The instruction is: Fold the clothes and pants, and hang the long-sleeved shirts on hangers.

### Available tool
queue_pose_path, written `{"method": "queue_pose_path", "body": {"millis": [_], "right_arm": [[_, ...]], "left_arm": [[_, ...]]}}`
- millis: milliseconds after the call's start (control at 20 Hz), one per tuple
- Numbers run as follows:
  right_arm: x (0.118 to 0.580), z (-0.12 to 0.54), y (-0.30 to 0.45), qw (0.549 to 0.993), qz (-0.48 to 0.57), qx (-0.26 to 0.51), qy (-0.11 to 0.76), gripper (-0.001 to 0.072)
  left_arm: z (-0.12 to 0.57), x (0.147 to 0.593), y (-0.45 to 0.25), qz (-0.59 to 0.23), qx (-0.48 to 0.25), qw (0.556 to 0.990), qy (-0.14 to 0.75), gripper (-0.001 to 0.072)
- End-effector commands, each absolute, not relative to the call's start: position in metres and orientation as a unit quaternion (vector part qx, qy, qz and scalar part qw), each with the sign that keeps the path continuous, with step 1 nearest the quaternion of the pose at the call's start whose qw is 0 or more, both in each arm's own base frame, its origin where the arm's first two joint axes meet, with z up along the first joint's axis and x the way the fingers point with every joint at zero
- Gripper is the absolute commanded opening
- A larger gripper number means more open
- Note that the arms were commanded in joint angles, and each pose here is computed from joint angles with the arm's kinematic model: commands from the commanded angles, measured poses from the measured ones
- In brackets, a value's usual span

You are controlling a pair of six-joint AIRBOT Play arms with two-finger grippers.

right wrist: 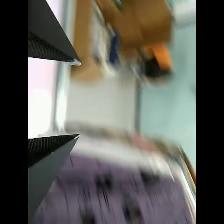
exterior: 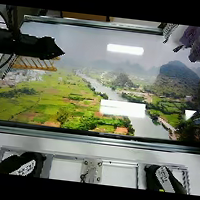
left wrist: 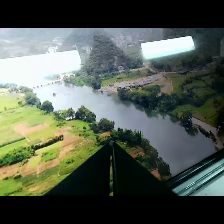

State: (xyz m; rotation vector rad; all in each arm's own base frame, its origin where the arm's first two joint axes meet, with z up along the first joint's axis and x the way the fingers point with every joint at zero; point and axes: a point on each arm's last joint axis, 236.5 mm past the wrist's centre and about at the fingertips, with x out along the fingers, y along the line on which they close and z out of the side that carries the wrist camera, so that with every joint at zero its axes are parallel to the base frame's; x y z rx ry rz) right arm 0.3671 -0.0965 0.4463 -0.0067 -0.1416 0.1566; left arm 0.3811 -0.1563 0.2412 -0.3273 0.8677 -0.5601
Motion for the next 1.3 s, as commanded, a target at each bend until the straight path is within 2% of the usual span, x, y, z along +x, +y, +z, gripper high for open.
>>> {"method": "queue_pose_path", "body": {"millis": [0,100,250,450,650,700,750,800,1250], "right_arm": [[0.377,0.360,0.029,0.953,0.291,0.025,0.076,0.0488],[0.377,0.301,0.090,0.921,0.352,0.025,0.162,0.0488],[0.352,0.221,0.174,0.863,0.427,0.024,0.269,0.0488],[0.319,0.174,0.246,0.819,0.488,0.010,0.301,0.0488],[0.306,0.171,0.266,0.802,0.512,0.007,0.306,0.0488],[0.306,0.172,0.266,0.802,0.513,0.008,0.306,0.0463],[0.306,0.171,0.266,0.802,0.513,0.008,0.306,0.0282],[0.306,0.171,0.266,0.802,0.513,0.008,0.306,0.0040],[0.306,0.171,0.266,0.802,0.513,0.008,0.306,0.0025]], "left_arm": [[0.220,0.377,-0.160,-0.259,-0.162,0.858,0.412,0.0015],[0.197,0.366,-0.168,-0.258,-0.171,0.853,0.421,0.0015],[0.172,0.351,-0.188,-0.271,-0.169,0.844,0.432,0.0015],[0.155,0.336,-0.217,-0.297,-0.157,0.830,0.446,0.0015],[0.154,0.328,-0.228,-0.311,-0.149,0.824,0.450,0.0015],[0.154,0.327,-0.228,-0.311,-0.149,0.823,0.451,0.0015],[0.153,0.327,-0.228,-0.311,-0.149,0.823,0.451,0.0015],[0.154,0.327,-0.228,-0.311,-0.149,0.823,0.451,0.0015],[0.154,0.327,-0.229,-0.311,-0.149,0.823,0.451,0.0015]]}}
